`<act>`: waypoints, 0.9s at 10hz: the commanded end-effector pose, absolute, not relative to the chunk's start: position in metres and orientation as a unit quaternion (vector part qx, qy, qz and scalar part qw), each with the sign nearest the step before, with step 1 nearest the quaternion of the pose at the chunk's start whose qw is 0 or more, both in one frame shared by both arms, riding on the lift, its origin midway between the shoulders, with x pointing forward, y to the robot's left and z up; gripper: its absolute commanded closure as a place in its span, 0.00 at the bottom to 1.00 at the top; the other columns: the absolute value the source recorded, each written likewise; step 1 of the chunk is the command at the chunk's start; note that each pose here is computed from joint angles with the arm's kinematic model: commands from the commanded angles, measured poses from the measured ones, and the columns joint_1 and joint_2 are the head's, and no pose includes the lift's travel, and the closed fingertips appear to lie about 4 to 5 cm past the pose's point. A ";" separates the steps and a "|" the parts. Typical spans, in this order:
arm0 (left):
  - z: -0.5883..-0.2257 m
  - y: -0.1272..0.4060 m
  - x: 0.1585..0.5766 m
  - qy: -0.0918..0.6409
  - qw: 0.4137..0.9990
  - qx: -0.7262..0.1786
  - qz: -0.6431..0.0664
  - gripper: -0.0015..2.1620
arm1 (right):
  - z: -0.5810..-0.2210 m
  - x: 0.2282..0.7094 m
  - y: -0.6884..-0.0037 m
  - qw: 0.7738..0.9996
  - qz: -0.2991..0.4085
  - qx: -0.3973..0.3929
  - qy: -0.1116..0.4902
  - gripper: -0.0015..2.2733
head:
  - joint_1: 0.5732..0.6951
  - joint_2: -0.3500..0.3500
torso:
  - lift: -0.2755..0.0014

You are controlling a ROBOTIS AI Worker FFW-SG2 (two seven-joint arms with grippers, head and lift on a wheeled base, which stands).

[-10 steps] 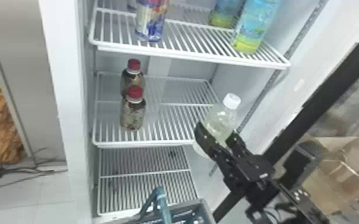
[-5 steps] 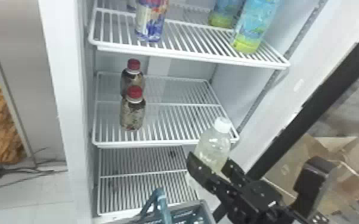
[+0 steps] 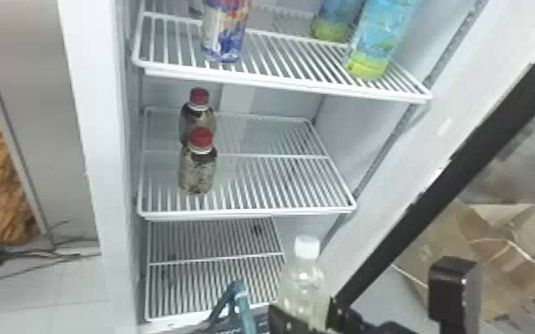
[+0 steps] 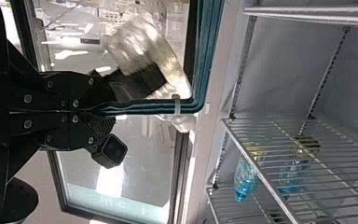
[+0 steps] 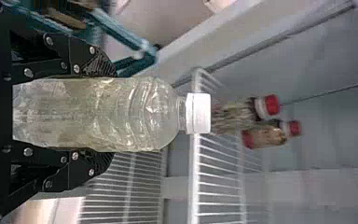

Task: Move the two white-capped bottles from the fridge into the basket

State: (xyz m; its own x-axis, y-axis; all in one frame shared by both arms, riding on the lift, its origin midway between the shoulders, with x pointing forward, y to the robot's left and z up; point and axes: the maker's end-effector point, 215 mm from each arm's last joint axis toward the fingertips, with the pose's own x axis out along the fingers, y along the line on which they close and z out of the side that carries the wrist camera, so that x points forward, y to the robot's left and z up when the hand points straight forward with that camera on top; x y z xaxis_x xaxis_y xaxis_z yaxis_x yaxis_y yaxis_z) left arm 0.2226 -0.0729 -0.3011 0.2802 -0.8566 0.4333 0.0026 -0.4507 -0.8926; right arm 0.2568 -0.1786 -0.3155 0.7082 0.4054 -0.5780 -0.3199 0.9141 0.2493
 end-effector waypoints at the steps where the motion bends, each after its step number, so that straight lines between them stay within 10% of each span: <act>1: -0.302 -0.074 0.222 0.315 0.419 -0.681 -0.512 0.52 | -0.330 0.241 -0.177 0.908 0.197 0.071 0.362 0.32 | 1.00 0.00 | 0.06; 9: -0.301 -0.074 0.222 0.314 0.418 -0.682 -0.512 0.52 | -0.369 0.215 -0.197 0.878 0.168 0.061 0.443 0.21 | 1.00 0.00 | 0.06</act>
State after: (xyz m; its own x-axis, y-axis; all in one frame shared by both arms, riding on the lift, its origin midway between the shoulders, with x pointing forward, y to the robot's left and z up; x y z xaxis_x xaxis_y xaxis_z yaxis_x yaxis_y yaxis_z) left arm 0.2220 -0.0739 -0.3017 0.2793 -0.8565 0.4339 -0.0020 -0.4524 -0.8918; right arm 0.2124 -0.1959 -0.3697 0.5442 0.3522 -0.7614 -0.2419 0.9349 0.2595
